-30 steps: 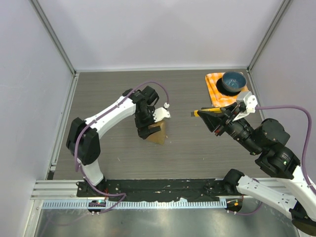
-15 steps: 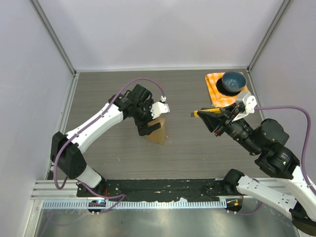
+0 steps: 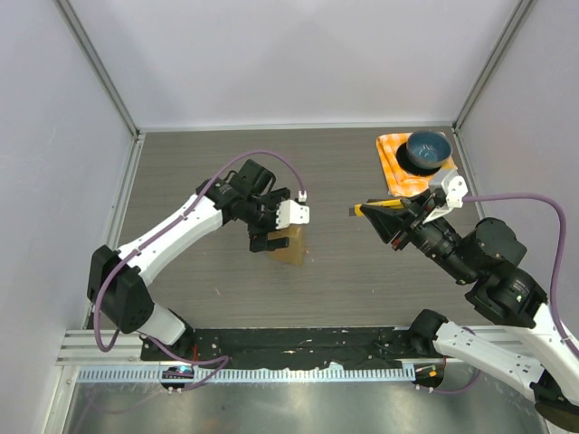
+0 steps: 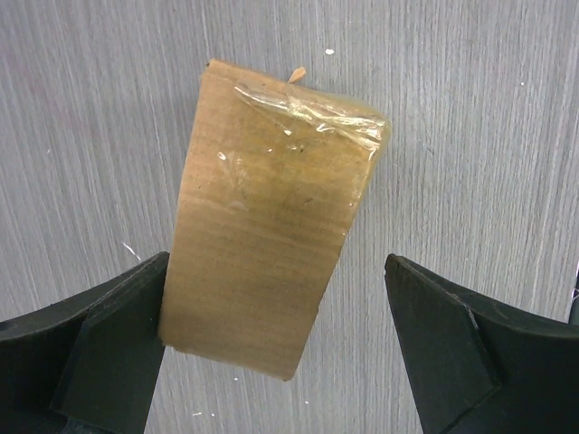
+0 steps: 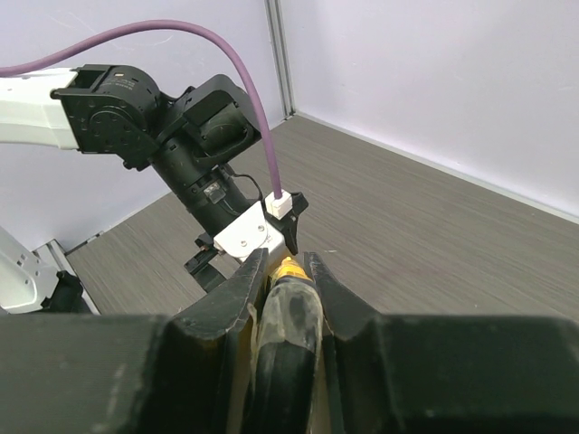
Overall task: Unpack the express box
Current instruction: Pick up the knife from the center of the board.
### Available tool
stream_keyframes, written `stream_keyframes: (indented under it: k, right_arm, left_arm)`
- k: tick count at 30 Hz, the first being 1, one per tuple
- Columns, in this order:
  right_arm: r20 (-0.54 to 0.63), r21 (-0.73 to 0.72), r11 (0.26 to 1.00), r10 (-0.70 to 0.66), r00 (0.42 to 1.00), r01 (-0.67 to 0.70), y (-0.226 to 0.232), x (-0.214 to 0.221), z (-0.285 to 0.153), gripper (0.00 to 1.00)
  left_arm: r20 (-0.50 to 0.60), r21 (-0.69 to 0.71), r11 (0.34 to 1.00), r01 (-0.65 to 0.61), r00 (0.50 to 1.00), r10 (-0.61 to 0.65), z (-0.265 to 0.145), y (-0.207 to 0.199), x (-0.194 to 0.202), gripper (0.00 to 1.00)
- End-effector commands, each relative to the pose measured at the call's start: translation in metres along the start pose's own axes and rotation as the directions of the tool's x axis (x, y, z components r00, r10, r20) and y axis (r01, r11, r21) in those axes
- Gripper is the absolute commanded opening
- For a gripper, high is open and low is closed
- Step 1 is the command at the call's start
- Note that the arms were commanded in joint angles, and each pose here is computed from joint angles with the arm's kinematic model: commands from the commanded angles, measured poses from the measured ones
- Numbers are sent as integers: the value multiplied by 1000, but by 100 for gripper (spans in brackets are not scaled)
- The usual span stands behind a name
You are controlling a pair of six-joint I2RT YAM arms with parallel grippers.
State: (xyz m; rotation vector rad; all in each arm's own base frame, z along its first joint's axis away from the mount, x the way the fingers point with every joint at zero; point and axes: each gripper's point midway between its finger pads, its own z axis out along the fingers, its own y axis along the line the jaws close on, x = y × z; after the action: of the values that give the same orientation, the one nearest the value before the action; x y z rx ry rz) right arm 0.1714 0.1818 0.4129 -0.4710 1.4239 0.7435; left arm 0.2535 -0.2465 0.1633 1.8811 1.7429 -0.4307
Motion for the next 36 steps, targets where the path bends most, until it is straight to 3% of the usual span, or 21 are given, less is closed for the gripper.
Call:
stream_keyframes:
  k: [1, 17, 28, 30, 31, 34, 36]
  right_arm:
    - [35, 10, 1000, 9, 999, -10, -1, -8, -3, 1]
    - [26, 30, 1000, 4, 1000, -4, -6, -2, -1, 1]
    - [12, 52, 999, 6, 1000, -6, -11, 9, -4, 1]
    - [8, 54, 999, 5, 1000, -6, -11, 12, -3, 4]
    - [9, 53, 999, 6, 1000, -6, -11, 11, -3, 5]
    - [12, 46, 999, 0, 1000, 0, -10, 9, -3, 8]
    - [8, 37, 999, -10, 1000, 9, -8, 9, -1, 8]
  left_arm:
    - [45, 37, 998, -53, 998, 51, 2, 0, -10, 100]
    - [21, 70, 998, 8, 1000, -10, 28, 11, -8, 98]
    - [17, 54, 998, 37, 999, -38, 25, 8, -4, 52]
    - [11, 44, 998, 44, 999, -45, 22, 6, -3, 41]
    - [5, 37, 998, 59, 998, -59, 20, 5, -1, 28]
    - [10, 14, 994, 112, 994, -112, 9, 4, -5, 3]
    - [7, 1, 989, 151, 989, -151, 0, 1, -6, 0]
